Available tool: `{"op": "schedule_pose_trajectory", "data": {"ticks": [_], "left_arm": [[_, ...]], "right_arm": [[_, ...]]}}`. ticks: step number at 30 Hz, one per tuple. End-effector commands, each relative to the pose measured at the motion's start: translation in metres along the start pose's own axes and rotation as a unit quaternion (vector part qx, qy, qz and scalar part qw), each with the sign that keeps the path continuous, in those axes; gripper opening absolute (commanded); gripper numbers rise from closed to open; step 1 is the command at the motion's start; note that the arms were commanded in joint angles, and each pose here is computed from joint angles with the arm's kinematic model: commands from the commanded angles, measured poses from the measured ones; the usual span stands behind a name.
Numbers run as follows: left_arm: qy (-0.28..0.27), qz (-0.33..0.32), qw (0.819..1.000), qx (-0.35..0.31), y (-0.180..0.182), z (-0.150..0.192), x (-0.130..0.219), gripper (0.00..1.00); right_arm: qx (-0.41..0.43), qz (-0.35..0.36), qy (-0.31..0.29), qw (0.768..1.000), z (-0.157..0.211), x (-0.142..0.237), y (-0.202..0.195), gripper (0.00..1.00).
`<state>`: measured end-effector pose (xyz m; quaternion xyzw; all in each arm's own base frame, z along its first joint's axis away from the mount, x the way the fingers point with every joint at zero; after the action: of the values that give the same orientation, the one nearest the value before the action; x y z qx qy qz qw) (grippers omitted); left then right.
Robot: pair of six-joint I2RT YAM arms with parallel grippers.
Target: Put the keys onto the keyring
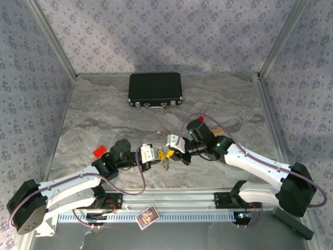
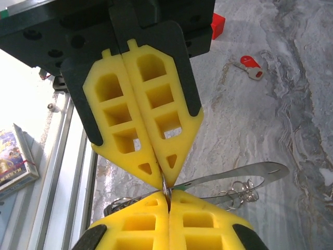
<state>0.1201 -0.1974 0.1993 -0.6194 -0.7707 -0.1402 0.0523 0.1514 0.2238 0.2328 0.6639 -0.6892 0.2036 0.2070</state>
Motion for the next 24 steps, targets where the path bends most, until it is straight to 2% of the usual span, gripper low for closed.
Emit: {"op": "schedule_pose_trajectory", "data": {"ticks": [1, 3, 4, 10, 17, 22, 23, 24], "left_arm": [[-0.032, 0.006, 0.999, -0.014, 0.0, -0.013, 0.002, 0.01], [-0.016, 0.002, 1.0, -0.015, 0.001, -0.014, 0.002, 0.13], [-0.008, 0.001, 1.0, -0.017, 0.002, -0.014, 0.002, 0.15], [0.024, -0.006, 0.999, -0.024, 0.005, -0.018, 0.004, 0.17], [0.013, -0.004, 1.0, -0.027, 0.005, -0.021, 0.002, 0.15], [0.015, 0.001, 1.0, -0.025, 0.005, -0.019, 0.001, 0.05], [0.015, 0.001, 1.0, -0.025, 0.004, -0.019, 0.001, 0.03], [0.014, 0.001, 1.0, -0.024, 0.004, -0.018, 0.002, 0.0]], "right_arm": [[0.005, 0.005, 0.006, 1.0, -0.004, 0.001, -0.002, 0.0], [0.017, 0.009, 0.024, 1.0, -0.008, 0.003, -0.001, 0.0], [0.024, 0.009, 0.033, 0.999, -0.01, 0.005, -0.001, 0.0], [0.057, 0.007, 0.077, 0.995, -0.021, 0.011, 0.001, 0.0], [0.074, 0.0, 0.094, 0.993, -0.029, 0.002, 0.004, 0.0], [0.075, 0.0, 0.071, 0.995, -0.032, 0.003, 0.006, 0.0], [0.072, 0.001, 0.065, 0.995, -0.032, 0.004, 0.006, 0.01], [0.067, 0.004, 0.056, 0.996, -0.03, 0.005, 0.005, 0.08]]}}
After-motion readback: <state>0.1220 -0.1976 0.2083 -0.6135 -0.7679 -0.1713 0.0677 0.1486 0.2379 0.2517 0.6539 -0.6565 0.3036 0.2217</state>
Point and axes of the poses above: each hand's point on the last joint's axis, 136 mm out from that joint toward the fingers, its own x axis back along the fingers, its own y axis along the line the jaws close on, z = x × y, the point moved 10 cm from there along x, back along the fingers
